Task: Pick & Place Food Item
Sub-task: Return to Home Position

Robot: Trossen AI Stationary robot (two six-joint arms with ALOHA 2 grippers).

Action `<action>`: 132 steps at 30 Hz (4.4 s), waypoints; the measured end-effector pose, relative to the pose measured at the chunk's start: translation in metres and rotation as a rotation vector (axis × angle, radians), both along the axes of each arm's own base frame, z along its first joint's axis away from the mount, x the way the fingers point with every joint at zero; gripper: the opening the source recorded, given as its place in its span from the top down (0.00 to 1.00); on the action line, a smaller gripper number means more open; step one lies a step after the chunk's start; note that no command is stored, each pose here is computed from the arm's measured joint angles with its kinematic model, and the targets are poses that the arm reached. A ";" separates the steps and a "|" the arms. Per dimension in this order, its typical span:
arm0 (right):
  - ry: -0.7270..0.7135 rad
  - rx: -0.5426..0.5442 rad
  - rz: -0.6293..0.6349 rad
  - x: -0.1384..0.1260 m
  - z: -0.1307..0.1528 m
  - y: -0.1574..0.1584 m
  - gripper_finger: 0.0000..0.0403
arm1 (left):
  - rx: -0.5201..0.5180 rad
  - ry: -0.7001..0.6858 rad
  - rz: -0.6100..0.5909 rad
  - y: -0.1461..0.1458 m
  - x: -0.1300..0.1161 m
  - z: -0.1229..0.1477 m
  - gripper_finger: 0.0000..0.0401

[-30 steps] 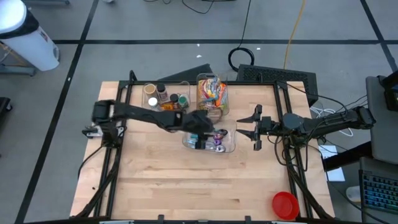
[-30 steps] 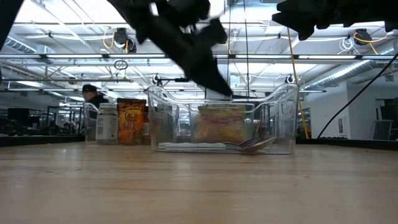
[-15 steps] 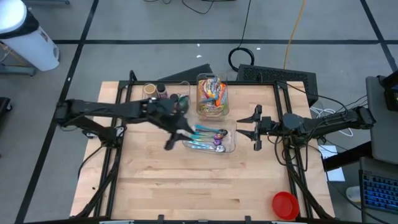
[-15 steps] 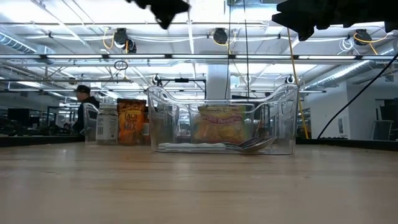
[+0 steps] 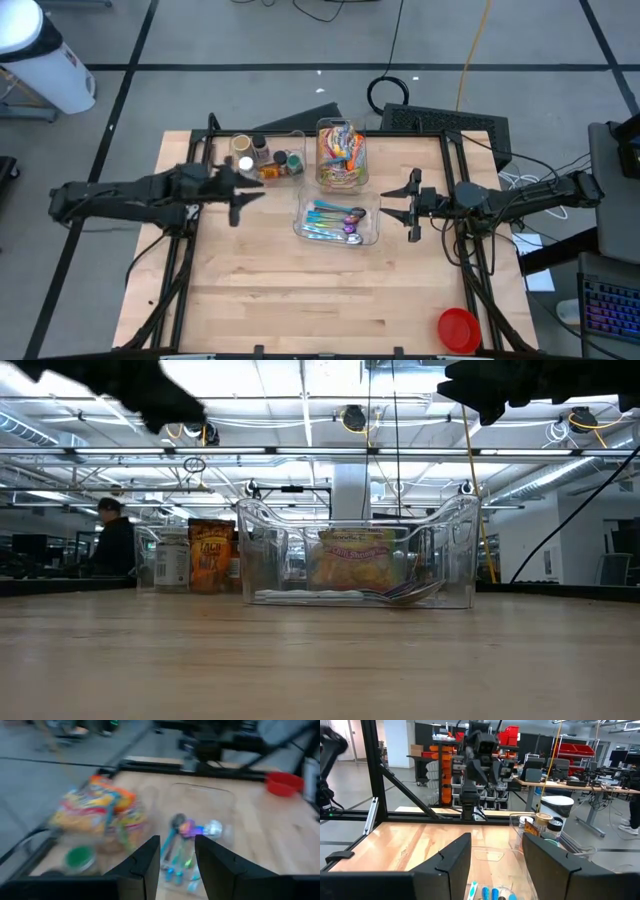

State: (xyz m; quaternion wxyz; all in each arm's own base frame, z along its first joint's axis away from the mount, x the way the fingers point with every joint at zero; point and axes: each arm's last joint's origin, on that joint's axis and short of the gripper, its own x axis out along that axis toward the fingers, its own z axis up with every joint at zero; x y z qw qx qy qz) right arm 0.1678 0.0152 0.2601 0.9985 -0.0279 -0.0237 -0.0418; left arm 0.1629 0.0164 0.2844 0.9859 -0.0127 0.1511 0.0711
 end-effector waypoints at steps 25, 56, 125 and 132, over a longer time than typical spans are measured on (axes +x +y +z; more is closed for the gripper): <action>0.047 -0.006 0.000 0.000 -0.005 0.000 0.58 | 0.010 -0.303 -0.016 -0.006 -0.060 -0.107 0.68; -0.075 0.079 0.016 -0.061 -0.069 -0.009 0.58 | -0.006 -0.302 0.008 -0.006 -0.060 -0.107 0.68; 0.032 0.114 0.172 -0.069 -0.088 -0.005 0.58 | -0.010 -0.297 0.007 -0.006 -0.060 -0.108 0.68; 0.032 0.114 0.172 -0.069 -0.088 -0.005 0.58 | -0.010 -0.297 0.007 -0.006 -0.060 -0.108 0.68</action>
